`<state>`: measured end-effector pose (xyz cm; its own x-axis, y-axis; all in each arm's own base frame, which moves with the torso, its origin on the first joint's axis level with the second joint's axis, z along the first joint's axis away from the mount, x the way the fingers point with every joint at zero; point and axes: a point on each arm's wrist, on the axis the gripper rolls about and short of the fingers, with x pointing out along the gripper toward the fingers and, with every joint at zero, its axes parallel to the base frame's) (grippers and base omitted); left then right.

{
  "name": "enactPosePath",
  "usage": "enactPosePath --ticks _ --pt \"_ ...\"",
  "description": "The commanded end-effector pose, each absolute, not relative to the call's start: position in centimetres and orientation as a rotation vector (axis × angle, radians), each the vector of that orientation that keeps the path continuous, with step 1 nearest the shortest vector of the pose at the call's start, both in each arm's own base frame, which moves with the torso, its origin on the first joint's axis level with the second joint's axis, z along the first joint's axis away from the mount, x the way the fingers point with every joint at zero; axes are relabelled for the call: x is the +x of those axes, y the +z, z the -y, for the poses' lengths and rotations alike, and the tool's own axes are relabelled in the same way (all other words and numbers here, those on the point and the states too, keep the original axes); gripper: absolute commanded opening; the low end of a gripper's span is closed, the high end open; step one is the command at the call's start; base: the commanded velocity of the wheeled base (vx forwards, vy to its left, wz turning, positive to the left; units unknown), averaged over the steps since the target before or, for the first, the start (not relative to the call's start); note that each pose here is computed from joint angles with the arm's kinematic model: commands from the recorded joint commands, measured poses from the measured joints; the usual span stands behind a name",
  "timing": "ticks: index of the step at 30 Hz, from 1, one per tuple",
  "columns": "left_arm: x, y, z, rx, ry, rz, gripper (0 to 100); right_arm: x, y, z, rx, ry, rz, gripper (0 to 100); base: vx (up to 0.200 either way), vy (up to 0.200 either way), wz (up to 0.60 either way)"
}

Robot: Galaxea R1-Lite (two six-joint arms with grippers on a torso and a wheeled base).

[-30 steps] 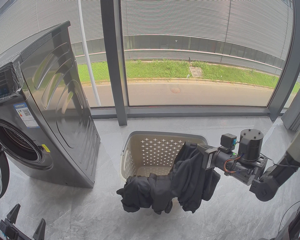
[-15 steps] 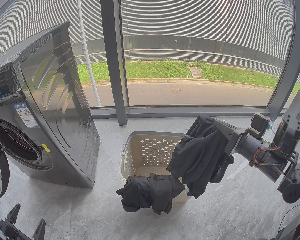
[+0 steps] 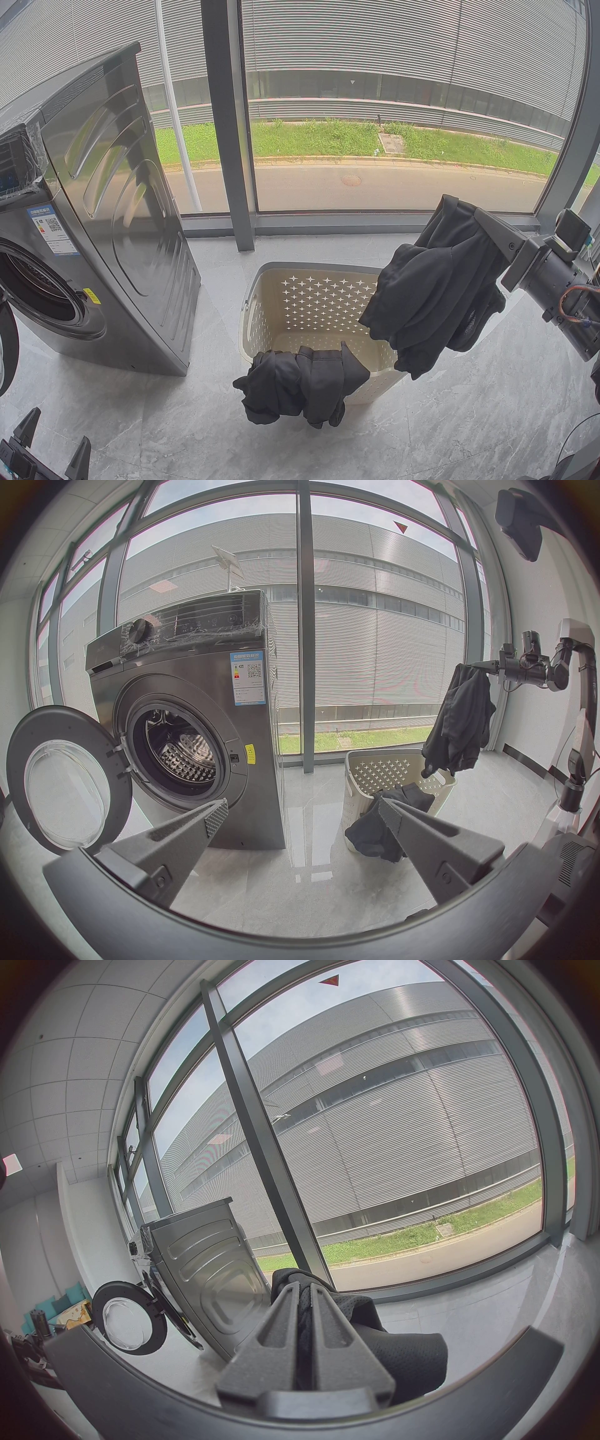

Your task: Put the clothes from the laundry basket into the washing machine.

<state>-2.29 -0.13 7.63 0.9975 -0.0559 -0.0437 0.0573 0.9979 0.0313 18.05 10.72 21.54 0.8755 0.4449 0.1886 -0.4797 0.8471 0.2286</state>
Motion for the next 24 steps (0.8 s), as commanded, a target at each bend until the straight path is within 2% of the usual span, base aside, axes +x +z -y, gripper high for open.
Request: enactPosePath --ticks 1,8,14,20,24 --pt "-2.3 7.1 0.1 0.031 -0.056 -0.042 100 18.0 21.5 -10.8 0.277 0.493 0.131 0 -0.200 0.000 0.00" --pt "-2.3 7.1 0.1 0.034 -0.056 -0.042 100 18.1 22.0 -10.7 0.280 0.490 0.150 0 -0.200 0.000 0.00" --pt "-2.3 7.1 0.1 0.034 -0.057 -0.042 100 18.3 22.3 -10.7 0.268 0.557 0.148 0 0.000 0.000 0.00" --pt "-2.3 7.1 0.1 0.032 -0.056 -0.042 100 18.3 21.4 -10.0 0.255 0.533 0.118 0 0.000 0.200 0.00" --pt "-2.3 7.1 0.1 0.037 -0.056 -0.042 100 17.7 22.0 -9.6 0.260 0.537 0.149 0 0.000 0.200 0.00"
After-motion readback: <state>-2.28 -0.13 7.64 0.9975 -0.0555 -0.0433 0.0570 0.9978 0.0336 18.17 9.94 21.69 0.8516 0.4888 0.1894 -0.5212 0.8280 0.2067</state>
